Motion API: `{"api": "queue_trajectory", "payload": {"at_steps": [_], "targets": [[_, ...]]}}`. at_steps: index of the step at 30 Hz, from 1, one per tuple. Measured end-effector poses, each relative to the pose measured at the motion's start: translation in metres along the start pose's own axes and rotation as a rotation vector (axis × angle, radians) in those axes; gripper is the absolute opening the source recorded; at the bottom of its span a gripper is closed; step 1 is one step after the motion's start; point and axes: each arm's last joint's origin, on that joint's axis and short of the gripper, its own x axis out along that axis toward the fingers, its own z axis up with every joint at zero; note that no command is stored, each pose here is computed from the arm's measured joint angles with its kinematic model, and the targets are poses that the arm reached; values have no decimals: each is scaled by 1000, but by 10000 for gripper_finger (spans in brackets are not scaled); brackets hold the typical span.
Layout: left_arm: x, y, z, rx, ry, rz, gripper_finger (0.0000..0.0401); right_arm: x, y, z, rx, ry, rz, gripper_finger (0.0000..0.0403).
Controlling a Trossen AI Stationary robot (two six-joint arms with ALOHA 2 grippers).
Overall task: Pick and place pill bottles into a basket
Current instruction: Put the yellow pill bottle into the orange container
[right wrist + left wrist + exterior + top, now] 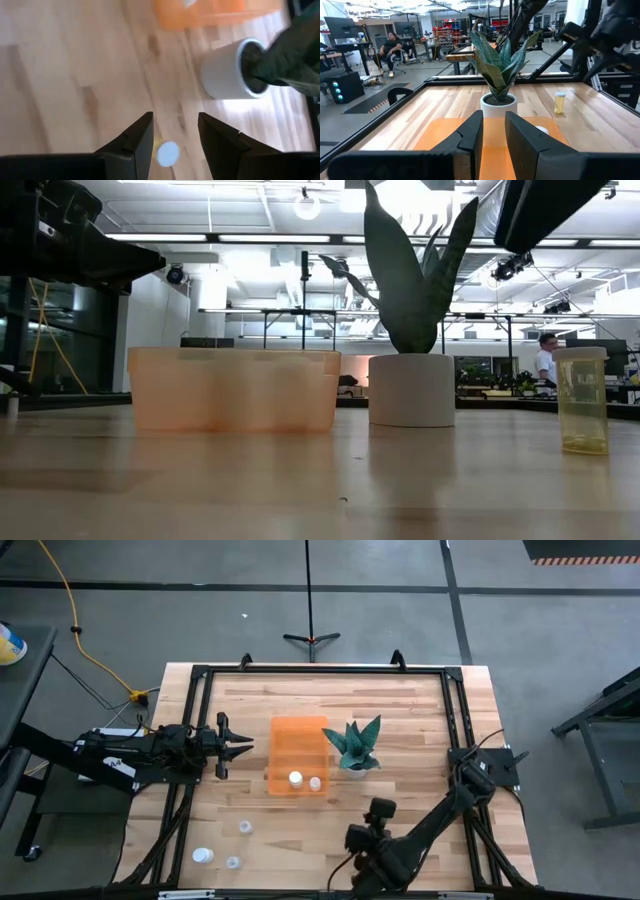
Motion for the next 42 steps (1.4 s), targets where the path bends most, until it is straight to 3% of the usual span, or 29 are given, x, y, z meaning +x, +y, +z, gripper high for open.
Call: {"api": "queue_trajectory", "payload": {"at_steps": [5, 11, 16, 22, 29, 38, 42], "targets": [[0, 0, 0, 9, -1, 6, 117, -11, -17, -13, 66, -97, 54, 141], [0, 0, 0, 9, -1, 9, 117, -15, -39, -21, 126, -305, 264, 137], [0, 0, 0, 11, -1, 9, 117, 4, -60, -40, 188, -439, 519, 137], [0, 0, 0, 11, 0, 10, 117, 31, -97, -67, 390, -438, 658, 138], [0, 0, 0, 11, -1, 10, 117, 52, -99, -80, 336, -395, 619, 149], [0, 0, 0, 9, 0, 11, 117, 66, -82, -81, 293, -347, 620, 255], [0, 0, 0, 8, 0, 10, 117, 67, -78, -83, 286, -293, 679, 277]]}}
